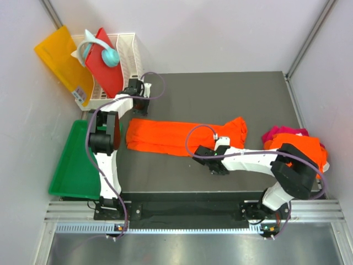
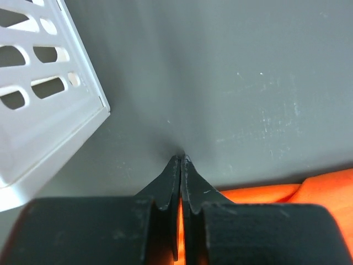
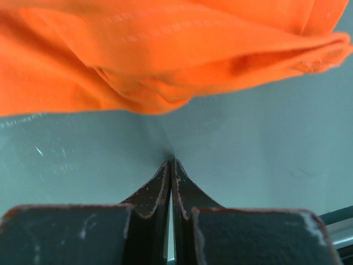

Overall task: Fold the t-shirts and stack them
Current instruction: Rotate the tshirt 90 degrees

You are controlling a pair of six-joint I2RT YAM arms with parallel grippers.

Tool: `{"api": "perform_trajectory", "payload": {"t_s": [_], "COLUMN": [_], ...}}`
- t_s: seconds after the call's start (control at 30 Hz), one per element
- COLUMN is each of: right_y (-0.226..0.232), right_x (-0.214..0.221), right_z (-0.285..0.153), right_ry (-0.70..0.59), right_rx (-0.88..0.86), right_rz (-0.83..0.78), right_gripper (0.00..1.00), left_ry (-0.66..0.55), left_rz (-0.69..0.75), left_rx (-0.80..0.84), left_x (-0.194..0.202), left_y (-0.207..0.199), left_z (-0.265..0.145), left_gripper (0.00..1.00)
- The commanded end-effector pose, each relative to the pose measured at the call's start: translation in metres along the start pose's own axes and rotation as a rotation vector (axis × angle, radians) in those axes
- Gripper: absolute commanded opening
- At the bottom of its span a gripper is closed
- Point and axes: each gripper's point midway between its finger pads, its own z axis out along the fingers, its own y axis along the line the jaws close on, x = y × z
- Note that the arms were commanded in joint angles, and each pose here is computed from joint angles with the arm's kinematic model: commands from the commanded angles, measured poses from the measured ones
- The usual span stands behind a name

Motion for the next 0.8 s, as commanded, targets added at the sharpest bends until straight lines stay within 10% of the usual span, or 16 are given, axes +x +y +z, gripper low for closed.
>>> {"api": "perform_trajectory", "payload": {"t_s": [0.0,0.77], "right_y": [0.001,0.010], "right_x": [0.007,-0.085], "right_z": [0.014,0.092], "right_ry": [0.040,0.109], "right_rx": [0.052,0.052], "right_rz": [0.006,0.153], "right_gripper": [0.00,0.00], "left_ry": [0.125,0.400], "left_rz": [-0.001,0.144], "left_rx": [-0.018,0.088], "left_x": [0.036,0.151], "left_y": [0.005,-0.042], "left_z": [0.009,-0.045], "left_gripper": [0.01,0.00]}}
